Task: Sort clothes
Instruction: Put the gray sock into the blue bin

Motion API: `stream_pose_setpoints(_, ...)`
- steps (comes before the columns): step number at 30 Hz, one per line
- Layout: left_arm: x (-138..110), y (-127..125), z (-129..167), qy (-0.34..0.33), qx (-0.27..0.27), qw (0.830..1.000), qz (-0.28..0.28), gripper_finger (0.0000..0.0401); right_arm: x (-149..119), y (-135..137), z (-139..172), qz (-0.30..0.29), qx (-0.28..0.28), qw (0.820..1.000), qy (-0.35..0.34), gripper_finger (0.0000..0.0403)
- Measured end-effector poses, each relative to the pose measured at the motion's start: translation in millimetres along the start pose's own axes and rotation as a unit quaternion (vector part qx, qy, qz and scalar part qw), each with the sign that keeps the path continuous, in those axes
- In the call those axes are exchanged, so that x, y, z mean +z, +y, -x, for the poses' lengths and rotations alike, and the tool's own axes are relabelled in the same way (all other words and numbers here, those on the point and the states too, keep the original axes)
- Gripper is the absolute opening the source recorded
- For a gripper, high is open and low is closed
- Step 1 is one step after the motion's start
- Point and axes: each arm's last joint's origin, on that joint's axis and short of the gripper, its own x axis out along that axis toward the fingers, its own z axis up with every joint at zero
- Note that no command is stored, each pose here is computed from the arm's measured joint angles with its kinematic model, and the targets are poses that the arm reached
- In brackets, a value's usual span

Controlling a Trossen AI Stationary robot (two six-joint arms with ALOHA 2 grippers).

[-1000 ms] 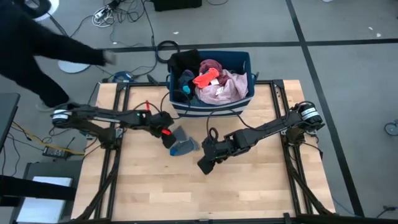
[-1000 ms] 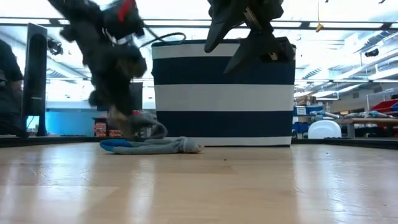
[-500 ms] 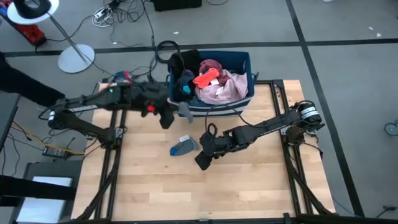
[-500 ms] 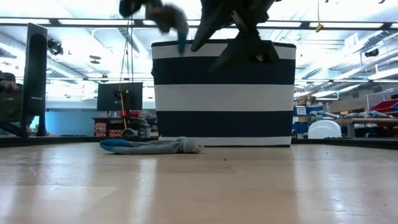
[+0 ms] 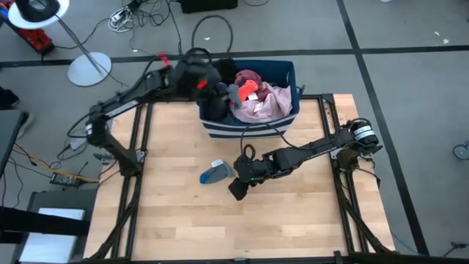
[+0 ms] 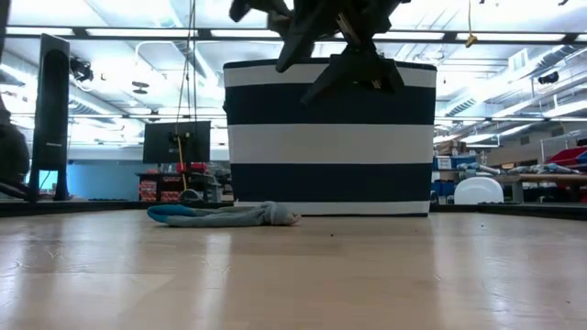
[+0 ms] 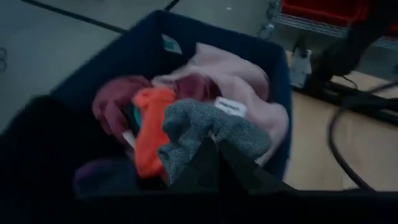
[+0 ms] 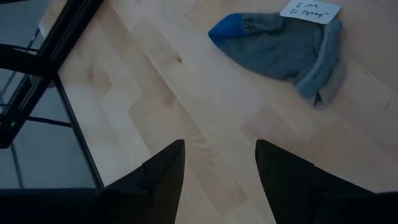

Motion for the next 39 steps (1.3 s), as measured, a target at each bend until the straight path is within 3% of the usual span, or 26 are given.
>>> stream_pose_setpoints(6, 28.6, 15.3, -17.5, -0.033, 0.017, 0.999, -0.009, 0.0023, -3.8, 3.2, 0.5, 0.006, 0.005, 1.0, 0.001, 0.0199)
stream_pose_setpoints(12, 51.5, 23.1, -31.4, -0.064, -0.005, 0.998, 0.014, 0.0086, -8.2, 5.6, 1.0, 0.017, 0.007, 1.0, 0.005, 0.0199)
stream_pose_setpoints(18, 53.2, 25.6, -32.6, -0.051, 0.0, 0.998, 0.029, 0.014, -8.6, 5.2, 1.1, 0.021, 0.004, 1.0, 0.007, 0.0199)
stream_pose_setpoints(23, 38.5, 23.1, -10.6, 0.022, 0.006, 0.997, 0.077, 0.0147, -8.8, 4.9, 1.1, 0.021, 0.003, 1.0, 0.007, 0.0199)
stream_pose_setpoints(29, 17.9, -6.5, 14.3, 0.109, 0.001, 0.994, 0.001, 0.0147, -8.4, 5.2, 1.0, 0.026, 0.004, 1.0, 0.006, 0.0199)
stream_pose_setpoints(39, 5.6, -42.9, 82.0, 0.073, -0.052, 0.994, -0.061, 0.0147, -5.8, 6.3, 0.9, 0.024, 0.014, 1.0, -0.002, 0.0199)
